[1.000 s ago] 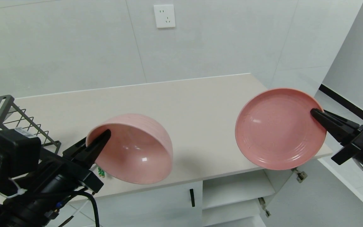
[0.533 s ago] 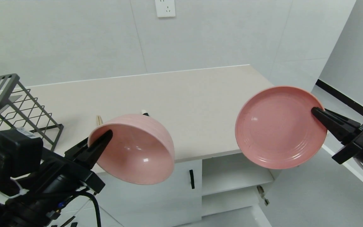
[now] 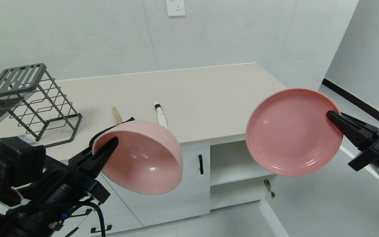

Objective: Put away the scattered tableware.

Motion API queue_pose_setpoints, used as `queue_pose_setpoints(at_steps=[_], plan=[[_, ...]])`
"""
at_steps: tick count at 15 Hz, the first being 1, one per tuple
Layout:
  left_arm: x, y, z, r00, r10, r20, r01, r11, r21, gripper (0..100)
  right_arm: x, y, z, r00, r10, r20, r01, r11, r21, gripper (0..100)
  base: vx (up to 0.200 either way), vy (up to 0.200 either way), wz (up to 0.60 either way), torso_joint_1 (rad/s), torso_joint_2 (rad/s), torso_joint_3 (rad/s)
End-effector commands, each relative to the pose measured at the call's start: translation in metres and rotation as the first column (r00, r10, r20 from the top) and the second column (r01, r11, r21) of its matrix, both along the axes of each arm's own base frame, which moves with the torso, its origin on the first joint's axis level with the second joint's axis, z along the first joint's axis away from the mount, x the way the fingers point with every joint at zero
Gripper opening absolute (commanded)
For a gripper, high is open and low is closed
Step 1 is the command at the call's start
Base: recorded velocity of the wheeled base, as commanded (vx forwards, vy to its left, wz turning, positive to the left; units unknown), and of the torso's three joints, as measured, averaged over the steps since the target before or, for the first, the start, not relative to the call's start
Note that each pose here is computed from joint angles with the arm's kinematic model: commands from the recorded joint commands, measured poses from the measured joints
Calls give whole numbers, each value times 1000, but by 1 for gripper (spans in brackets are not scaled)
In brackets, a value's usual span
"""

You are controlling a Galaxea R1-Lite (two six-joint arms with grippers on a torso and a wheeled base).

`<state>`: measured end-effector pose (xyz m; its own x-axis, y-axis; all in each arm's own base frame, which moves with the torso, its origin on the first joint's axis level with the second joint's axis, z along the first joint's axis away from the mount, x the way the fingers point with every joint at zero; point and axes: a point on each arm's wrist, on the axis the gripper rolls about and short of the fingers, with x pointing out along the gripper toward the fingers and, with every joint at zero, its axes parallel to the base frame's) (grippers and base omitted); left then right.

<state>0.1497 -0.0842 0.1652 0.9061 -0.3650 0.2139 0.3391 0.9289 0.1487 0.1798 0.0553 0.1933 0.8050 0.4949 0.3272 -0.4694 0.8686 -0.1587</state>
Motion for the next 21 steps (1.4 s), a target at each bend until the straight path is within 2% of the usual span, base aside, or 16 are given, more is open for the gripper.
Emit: queue_pose_setpoints(at_steps=[1,6,17,21], plan=[[0,0,-2,1000,1,-8,-1,1000,4,0,0,0,0,1000,0,1,0,1000,0,0,0,0,0,0,0,0],[1,0,-3,1000,1,-16,-1,1000,9,0,0,0,0,1000,0,0,0,1000,-2,0,0,0,0,-43,104,47],[0,0,-5,1000,1,-25,0,1000,10,0,0,0,-1,1000,0,-5,0,1000,-3,0,0,0,0,-248,479,227],[-3,1,-9,999,-16,-46,16,1000,8,0,0,0,-1,1000,0,-5,0,1000,-3,0,0,0,0,-254,448,192]])
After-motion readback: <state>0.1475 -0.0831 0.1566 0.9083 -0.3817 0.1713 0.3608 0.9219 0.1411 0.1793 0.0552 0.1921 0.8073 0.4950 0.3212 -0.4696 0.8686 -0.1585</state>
